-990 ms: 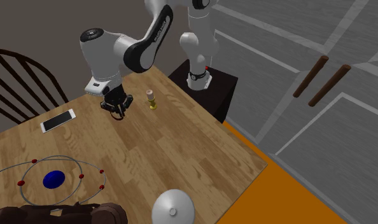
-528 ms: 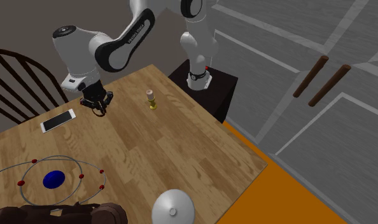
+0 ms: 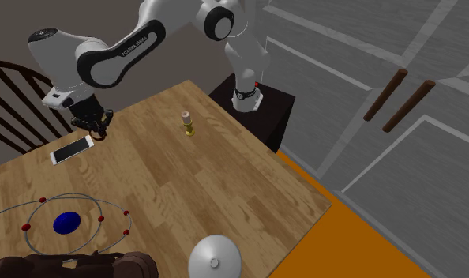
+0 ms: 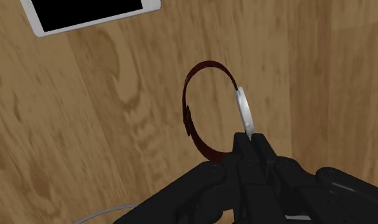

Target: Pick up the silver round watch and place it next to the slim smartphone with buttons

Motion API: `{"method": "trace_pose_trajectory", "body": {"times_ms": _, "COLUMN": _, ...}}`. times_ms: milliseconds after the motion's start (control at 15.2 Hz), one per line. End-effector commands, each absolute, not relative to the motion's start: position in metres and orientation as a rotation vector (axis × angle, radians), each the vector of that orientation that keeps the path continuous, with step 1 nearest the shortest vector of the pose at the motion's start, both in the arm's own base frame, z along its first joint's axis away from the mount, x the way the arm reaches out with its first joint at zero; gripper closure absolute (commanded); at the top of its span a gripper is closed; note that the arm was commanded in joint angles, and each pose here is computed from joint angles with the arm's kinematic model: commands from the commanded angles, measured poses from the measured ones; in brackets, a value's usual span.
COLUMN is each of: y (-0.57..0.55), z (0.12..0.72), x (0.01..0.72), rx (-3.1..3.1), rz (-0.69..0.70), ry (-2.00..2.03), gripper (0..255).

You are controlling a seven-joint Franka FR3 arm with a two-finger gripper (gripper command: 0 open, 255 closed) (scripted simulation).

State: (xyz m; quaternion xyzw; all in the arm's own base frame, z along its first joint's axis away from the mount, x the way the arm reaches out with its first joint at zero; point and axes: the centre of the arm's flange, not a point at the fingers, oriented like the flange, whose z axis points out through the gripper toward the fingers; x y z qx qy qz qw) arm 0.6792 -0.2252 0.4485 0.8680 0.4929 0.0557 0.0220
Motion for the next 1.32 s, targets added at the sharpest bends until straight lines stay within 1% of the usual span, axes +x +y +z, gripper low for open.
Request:
{"method": "trace_pose_trajectory", "body": {"times_ms": 0, "y": -0.248, "z": 0.450, "x": 0.690, "rx": 2.688, "rz": 0.173, "ry": 1.530, "gripper": 255}}
{"method": "trace_pose_trajectory", "body": {"times_ms": 132, "y": -0.274, "z": 0.450, "x": 0.700, "rx": 2.688, "rz": 0.173, "ry": 1.530, "gripper": 255}}
{"method": "trace_pose_trajectory", "body": {"times_ms": 1254, "y": -0.274, "z": 0.360, "x": 0.700, "rx": 2.688, "rz": 0.173, "ry": 1.530, "gripper": 255}}
